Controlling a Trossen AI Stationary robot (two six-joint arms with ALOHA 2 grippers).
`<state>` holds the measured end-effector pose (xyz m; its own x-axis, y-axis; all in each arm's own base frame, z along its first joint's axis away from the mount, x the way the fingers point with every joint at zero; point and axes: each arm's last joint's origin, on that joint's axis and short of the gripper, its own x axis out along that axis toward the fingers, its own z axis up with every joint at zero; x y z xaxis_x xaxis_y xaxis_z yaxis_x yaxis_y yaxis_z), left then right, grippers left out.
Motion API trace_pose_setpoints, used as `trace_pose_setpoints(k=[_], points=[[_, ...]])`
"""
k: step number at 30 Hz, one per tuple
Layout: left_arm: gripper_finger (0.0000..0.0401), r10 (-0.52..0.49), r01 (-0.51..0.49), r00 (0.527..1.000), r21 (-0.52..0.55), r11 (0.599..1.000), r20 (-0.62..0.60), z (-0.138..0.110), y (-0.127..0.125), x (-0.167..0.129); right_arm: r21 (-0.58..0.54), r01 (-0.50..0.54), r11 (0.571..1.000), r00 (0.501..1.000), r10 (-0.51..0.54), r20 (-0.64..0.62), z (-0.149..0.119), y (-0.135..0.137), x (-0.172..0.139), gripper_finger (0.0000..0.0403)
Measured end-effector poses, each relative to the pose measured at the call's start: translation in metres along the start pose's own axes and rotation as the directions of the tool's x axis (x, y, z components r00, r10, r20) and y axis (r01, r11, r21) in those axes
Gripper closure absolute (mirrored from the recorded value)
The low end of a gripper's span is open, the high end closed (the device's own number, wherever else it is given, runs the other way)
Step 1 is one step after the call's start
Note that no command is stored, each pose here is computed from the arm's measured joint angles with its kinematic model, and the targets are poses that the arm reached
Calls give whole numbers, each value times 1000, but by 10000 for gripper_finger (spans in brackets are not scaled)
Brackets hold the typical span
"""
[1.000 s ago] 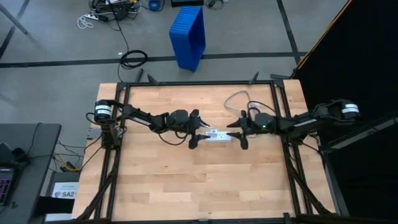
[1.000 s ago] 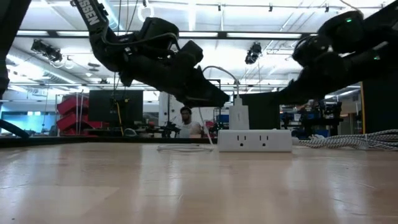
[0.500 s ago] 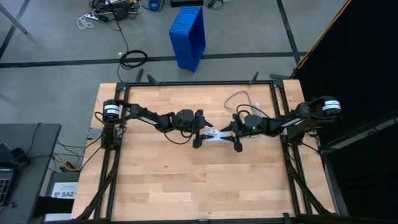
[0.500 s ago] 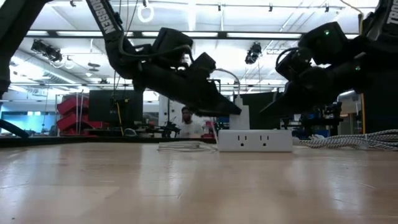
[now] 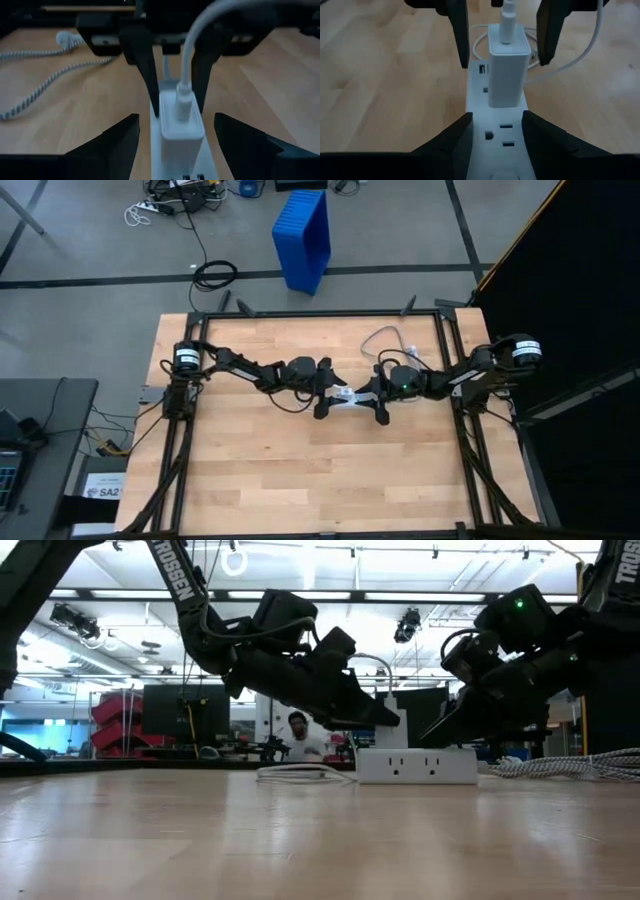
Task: Insert USB
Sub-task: Remove the white charger adapter from the white outlet extension
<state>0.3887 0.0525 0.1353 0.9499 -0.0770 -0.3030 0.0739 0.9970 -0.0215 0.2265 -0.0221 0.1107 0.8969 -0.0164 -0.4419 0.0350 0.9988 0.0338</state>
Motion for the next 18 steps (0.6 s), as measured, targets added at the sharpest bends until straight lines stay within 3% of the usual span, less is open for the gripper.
trace_pose_setpoints(k=[7, 14, 18], points=[[209, 13, -12, 1000, 27, 1000, -15, -1, 0, 0, 2, 1, 1000, 1000, -1, -2, 0, 0, 0, 253], [327, 26, -25, 999, 27, 999, -20, -2, 1, 0, 10, 10, 1000, 1000, -10, -2, 0, -1, 0, 263], [328, 27, -27, 1000, 26, 999, -9, -1, 1, 0, 11, 10, 1000, 1000, -10, -12, -1, -1, 0, 270]])
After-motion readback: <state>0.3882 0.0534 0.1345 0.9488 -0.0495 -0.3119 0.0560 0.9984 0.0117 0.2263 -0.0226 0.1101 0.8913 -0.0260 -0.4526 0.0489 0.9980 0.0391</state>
